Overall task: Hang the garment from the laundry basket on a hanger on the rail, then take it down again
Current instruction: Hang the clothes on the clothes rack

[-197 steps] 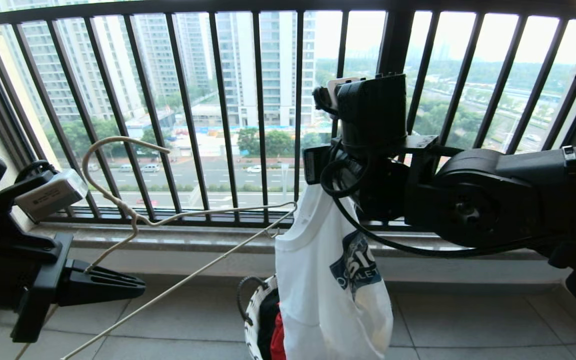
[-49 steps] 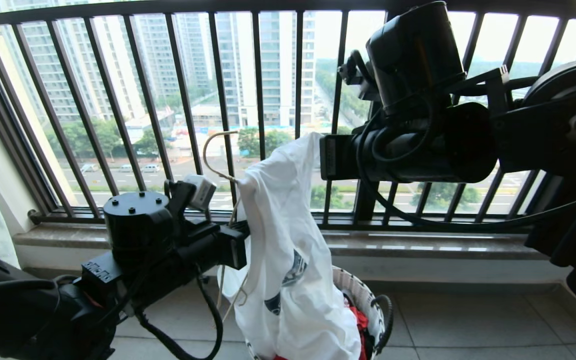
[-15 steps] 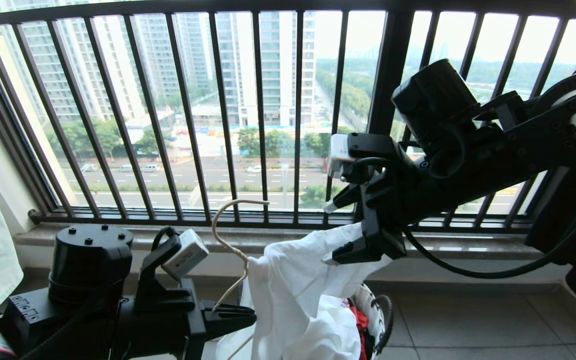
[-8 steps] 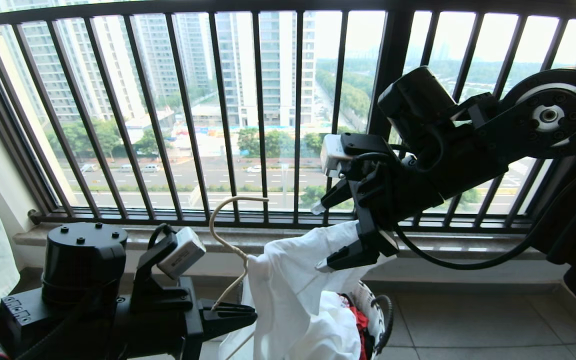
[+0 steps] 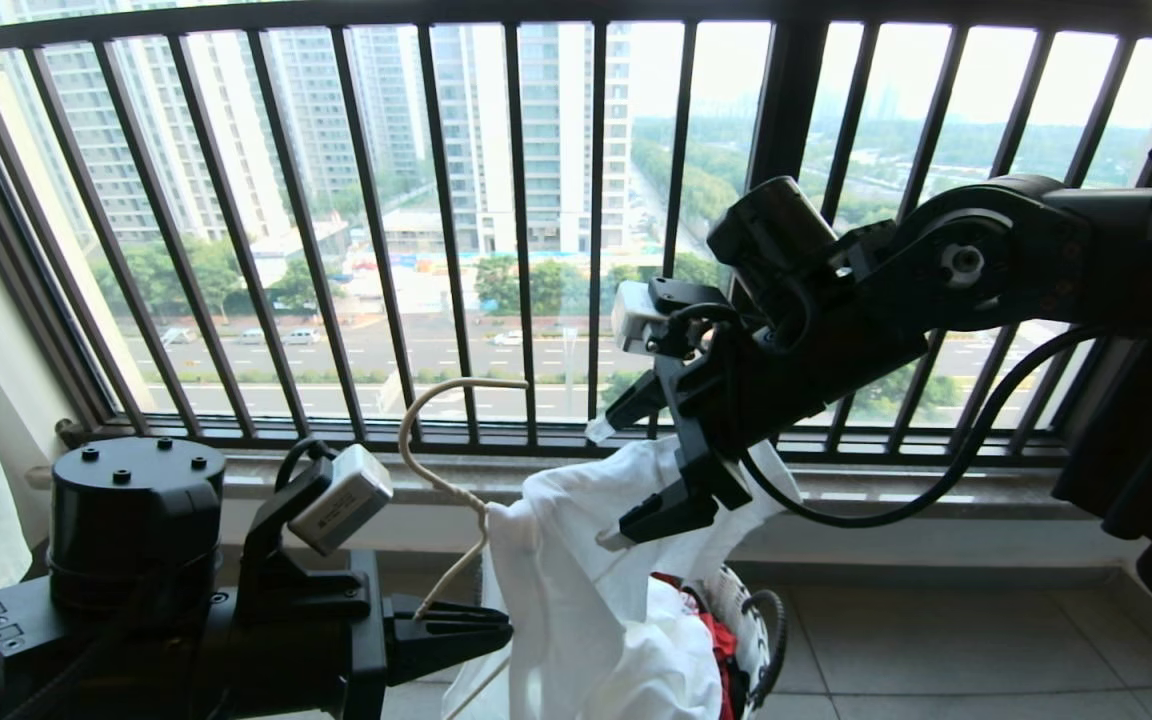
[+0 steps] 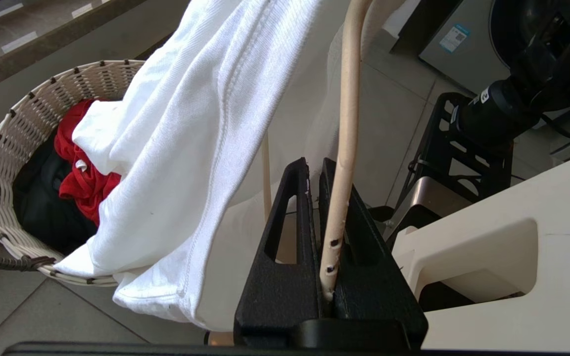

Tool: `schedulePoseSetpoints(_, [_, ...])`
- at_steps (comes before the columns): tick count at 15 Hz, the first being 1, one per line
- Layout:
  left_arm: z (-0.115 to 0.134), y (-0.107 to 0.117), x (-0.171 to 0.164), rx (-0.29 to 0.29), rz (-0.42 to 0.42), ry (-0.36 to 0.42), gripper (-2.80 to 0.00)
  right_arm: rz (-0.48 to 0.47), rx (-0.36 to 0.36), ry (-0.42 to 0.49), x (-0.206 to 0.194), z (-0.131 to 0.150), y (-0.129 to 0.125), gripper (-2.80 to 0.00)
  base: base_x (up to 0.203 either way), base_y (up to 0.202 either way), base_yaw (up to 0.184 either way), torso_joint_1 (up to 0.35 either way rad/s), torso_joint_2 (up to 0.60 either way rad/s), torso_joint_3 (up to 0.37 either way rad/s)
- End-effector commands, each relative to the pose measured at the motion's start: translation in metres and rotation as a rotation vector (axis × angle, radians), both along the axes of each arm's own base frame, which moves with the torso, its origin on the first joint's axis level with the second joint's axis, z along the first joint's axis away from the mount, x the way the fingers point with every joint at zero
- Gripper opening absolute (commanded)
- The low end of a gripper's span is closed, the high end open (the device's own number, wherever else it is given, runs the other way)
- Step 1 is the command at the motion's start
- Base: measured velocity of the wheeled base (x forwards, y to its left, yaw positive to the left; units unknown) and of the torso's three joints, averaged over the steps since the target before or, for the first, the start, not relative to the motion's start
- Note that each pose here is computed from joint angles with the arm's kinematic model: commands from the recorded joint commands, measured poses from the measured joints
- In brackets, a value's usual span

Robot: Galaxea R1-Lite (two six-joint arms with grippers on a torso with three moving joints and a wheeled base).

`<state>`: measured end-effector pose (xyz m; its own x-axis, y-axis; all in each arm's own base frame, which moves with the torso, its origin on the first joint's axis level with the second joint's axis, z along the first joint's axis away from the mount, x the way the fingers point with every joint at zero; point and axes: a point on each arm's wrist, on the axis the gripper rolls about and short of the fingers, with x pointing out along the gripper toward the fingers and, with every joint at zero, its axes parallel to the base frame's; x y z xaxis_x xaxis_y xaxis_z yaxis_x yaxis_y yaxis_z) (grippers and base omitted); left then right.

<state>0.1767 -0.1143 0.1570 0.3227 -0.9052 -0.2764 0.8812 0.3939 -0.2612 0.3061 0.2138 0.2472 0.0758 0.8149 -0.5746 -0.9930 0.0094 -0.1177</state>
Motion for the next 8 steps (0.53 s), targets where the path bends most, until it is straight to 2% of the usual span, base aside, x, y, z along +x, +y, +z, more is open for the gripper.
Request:
schedulePoseSetpoints(1, [0.0017,0.0004,-0.0006,-0.006,-0.002,-0.01,-2.8,0.008,-0.011,0.022,0.0053,-0.0093,0.0041,0.0,0.0,0.0,0.0,0.0,0.0,0.0])
schedulePoseSetpoints(3, [0.0035,0.0007,-0.0013,-0.011,0.0,-0.015,-2.8,0.004,-0.017,0.04,0.0081,-0.0146,0.0058,0.0,0.0,0.0,0.0,0.0,0.0,0.0])
schedulePoseSetpoints(4, [0.004,0.0007,-0.0012,-0.012,0.001,-0.016,-2.8,0.007,-0.012,0.048,0.0081,-0.0151,0.0062,-2.8,0.0,0.0,0.0,0.0,0.0,0.0])
schedulePoseSetpoints(8, [0.0064,0.0008,-0.001,-0.013,0.006,-0.03,-2.8,0.011,-0.014,0.056,0.0063,-0.0151,0.0073,-2.8,0.0,0.0,0.0,0.0,0.0,0.0])
